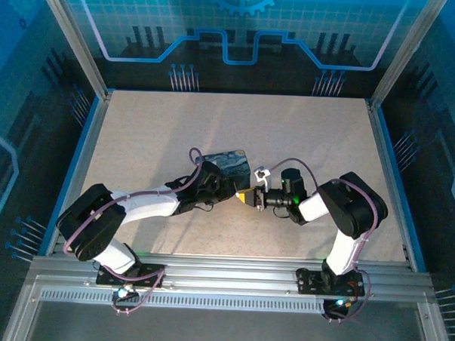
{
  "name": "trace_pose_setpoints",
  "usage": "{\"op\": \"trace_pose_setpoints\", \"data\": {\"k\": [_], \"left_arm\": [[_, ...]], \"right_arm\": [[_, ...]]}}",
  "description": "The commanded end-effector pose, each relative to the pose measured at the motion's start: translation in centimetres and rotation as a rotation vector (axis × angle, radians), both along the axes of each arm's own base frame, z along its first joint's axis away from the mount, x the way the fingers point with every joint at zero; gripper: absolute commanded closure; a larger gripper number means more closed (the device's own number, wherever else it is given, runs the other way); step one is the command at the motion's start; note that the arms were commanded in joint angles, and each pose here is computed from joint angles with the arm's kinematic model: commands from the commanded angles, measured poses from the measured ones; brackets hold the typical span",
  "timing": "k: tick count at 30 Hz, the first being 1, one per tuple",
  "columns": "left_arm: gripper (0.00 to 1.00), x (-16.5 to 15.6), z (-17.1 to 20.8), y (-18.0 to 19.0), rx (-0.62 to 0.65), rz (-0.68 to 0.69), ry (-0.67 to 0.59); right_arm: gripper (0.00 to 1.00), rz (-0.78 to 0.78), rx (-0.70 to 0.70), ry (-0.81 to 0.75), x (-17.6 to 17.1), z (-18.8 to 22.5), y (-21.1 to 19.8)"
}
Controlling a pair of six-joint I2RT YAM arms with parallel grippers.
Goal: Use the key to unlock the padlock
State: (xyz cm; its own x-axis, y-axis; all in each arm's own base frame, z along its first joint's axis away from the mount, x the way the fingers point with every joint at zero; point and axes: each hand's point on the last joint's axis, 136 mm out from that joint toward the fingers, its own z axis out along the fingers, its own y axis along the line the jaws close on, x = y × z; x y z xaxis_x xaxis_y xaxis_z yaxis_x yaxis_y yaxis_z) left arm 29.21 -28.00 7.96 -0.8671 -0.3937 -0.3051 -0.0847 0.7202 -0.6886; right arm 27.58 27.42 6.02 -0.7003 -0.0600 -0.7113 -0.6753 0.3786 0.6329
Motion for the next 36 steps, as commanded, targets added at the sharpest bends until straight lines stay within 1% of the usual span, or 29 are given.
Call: {"op": "trace_pose_setpoints", "data": {"k": [1, 9, 36], "left_arm": [[0.77, -2.7, 1.2, -3.6, -0.107, -0.183, 0.043], [0.77, -3.0, 1.4, -3.5, -0.100, -0.194, 0.054], [0.78, -3.1, 1.8, -3.9, -0.124, -0.210, 0.056]], "right_arm": [[0.94, -0.022, 0.056, -0.191, 2.9, 4.0, 0.8], [0.94, -0.010, 0.046, -0.209, 3.1, 3.8, 0.8], [0.93, 0.037, 0.070, -0.245, 3.7, 6.0, 2.1]]}}
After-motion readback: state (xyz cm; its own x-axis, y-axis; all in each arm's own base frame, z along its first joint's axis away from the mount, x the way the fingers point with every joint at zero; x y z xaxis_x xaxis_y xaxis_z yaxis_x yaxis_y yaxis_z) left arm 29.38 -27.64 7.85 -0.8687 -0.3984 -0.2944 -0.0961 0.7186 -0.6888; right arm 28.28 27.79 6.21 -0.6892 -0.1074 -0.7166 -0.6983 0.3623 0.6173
